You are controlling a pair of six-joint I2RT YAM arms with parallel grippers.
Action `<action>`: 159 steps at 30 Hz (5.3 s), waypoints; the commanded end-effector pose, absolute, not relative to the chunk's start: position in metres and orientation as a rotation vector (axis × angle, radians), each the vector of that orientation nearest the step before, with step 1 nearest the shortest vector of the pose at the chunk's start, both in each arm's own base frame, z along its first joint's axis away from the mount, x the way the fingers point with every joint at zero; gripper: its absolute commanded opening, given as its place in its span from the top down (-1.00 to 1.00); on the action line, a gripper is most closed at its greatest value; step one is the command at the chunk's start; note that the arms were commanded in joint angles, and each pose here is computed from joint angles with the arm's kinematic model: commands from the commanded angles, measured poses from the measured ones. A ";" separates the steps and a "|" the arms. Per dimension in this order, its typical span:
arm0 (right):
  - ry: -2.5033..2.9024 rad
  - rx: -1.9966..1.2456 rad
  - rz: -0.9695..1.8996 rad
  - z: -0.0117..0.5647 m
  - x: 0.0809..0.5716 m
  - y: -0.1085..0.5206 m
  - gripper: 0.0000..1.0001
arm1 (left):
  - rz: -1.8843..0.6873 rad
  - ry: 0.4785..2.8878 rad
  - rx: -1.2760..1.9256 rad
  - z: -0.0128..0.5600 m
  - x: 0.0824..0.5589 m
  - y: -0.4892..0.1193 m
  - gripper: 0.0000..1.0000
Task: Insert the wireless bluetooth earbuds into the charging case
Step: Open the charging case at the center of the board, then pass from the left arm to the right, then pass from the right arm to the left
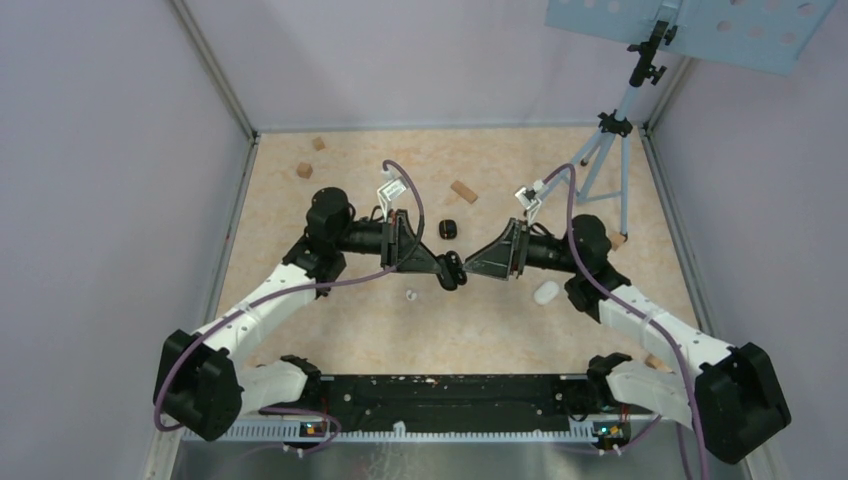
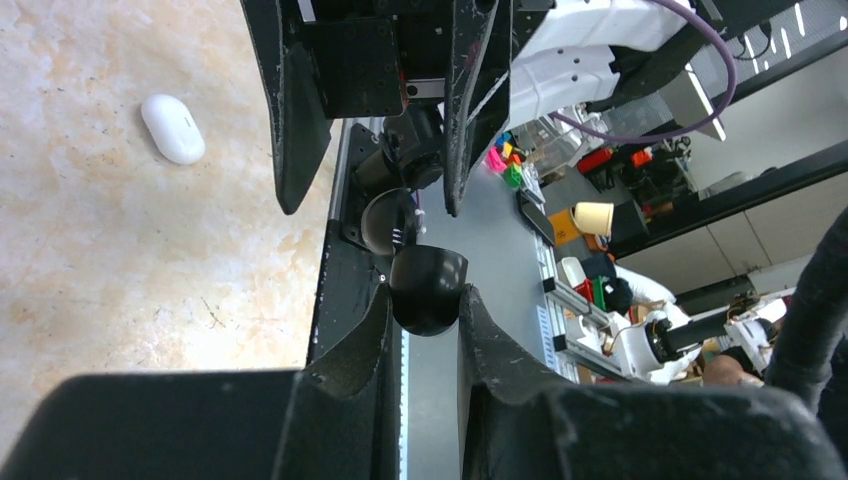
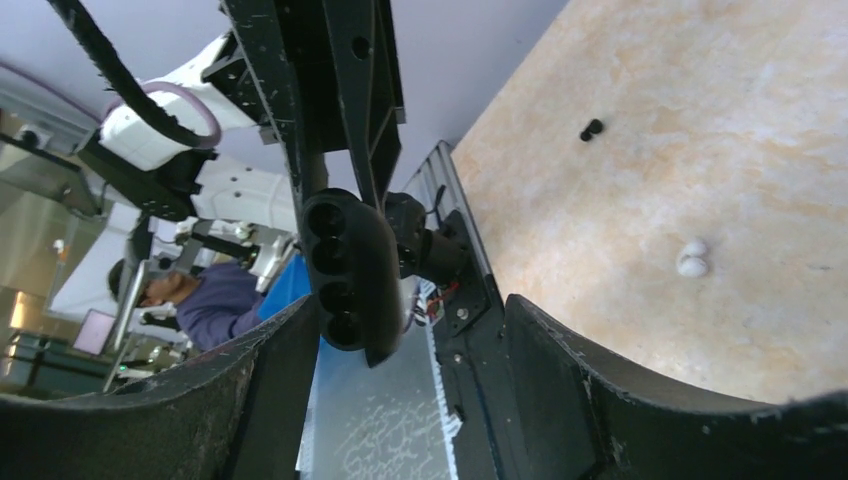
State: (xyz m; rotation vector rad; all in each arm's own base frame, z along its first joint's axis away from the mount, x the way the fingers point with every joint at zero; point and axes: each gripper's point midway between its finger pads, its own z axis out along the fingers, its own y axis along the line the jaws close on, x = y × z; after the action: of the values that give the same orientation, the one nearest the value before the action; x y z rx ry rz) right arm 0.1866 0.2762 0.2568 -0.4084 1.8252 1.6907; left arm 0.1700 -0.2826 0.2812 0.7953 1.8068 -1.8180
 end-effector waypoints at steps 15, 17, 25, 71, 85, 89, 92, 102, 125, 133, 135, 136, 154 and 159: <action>1.596 -0.627 1.934 0.300 0.158 0.282 -0.26 | -1.803 1.682 0.932 0.305 0.157 -0.277 1.00; 1.629 -0.639 1.922 0.294 0.159 0.287 -0.26 | -1.805 1.681 0.934 0.305 0.156 -0.277 1.00; 1.603 -0.663 1.991 0.292 0.154 0.294 0.02 | -1.810 1.682 0.938 0.305 0.155 -0.276 1.00; 1.443 -0.948 2.219 0.299 0.104 0.294 -0.22 | -1.868 1.509 1.263 0.308 0.125 -0.262 1.00; 1.417 -0.969 2.222 0.303 0.103 0.299 0.15 | -1.877 1.520 1.264 0.305 0.124 -0.262 1.00; 1.413 -0.969 2.228 0.304 0.100 0.299 0.18 | -1.875 1.524 1.260 0.305 0.124 -0.262 1.00; 1.412 -0.970 2.233 0.304 0.100 0.300 0.24 | -1.875 1.526 1.258 0.305 0.124 -0.262 1.00; 1.409 -0.965 2.239 0.304 0.101 0.303 0.25 | -1.869 1.528 1.251 0.305 0.125 -0.262 1.00; 1.416 -0.932 2.259 0.303 0.107 0.312 0.42 | -1.868 1.532 1.247 0.305 0.125 -0.262 1.00; 1.428 -0.918 2.263 0.300 0.107 0.312 0.75 | -1.854 1.560 1.225 0.300 0.128 -0.264 1.00; 1.436 -0.911 2.265 0.298 0.106 0.311 0.79 | -1.840 1.571 1.215 0.298 0.131 -0.265 0.94; 1.442 -0.908 2.267 0.297 0.106 0.311 0.81 | -1.829 1.580 1.205 0.297 0.133 -0.266 0.92; 1.583 -0.665 2.205 0.267 0.144 0.317 1.00 | -1.717 1.773 0.949 0.273 0.190 -0.251 -0.49; 1.692 -0.558 2.135 0.250 0.165 0.320 1.00 | -1.571 1.875 0.764 0.264 0.228 -0.226 -0.67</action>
State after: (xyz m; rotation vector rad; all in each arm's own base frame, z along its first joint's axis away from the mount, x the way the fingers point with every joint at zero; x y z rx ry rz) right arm 0.1470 0.3180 0.2558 -0.5953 1.7092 2.2299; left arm 0.1966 -0.2422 0.2579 0.8541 1.8591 -1.7312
